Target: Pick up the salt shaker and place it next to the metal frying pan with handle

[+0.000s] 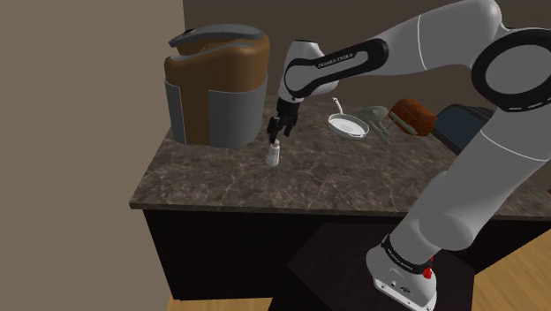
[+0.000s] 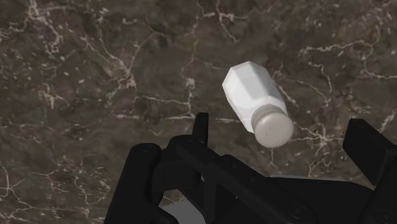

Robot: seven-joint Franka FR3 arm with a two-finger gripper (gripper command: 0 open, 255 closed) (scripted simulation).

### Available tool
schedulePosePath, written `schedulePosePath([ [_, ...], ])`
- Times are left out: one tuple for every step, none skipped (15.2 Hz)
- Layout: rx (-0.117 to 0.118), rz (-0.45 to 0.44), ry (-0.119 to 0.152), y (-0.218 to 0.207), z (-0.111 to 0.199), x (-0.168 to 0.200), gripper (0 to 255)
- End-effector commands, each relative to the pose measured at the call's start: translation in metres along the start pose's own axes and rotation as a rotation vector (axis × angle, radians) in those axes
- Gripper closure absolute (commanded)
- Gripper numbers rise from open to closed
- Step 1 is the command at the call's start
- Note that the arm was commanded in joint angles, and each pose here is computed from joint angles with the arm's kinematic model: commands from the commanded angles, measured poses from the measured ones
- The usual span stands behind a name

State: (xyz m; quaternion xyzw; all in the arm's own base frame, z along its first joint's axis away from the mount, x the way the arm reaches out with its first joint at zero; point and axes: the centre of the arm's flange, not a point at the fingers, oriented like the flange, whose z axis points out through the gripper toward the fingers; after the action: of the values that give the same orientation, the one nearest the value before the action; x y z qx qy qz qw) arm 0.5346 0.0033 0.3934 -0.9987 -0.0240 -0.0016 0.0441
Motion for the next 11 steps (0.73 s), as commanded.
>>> schedulePosePath([
  [0.0,-0.001,0.0,0.0,0.011,0.001,0],
  [0.0,-0.001,0.0,0.0,0.016,0.001,0],
  [0.0,-0.001,0.0,0.0,0.021,0.001,0],
  [0.0,-0.001,0.0,0.0,0.03,0.001,0],
  [0.0,-0.001,0.0,0.0,0.03,0.001,0],
  [0.0,-0.001,0.0,0.0,0.03,0.001,0],
  [0.0,-0.001,0.0,0.0,0.03,0.001,0],
  [0.0,-0.001,0.0,0.0,0.03,0.001,0],
  [0.0,-0.001,0.0,0.0,0.03,0.001,0],
  [0.0,-0.001,0.0,0.0,0.03,0.001,0],
  [0.0,-0.001,0.0,0.0,0.03,0.001,0],
])
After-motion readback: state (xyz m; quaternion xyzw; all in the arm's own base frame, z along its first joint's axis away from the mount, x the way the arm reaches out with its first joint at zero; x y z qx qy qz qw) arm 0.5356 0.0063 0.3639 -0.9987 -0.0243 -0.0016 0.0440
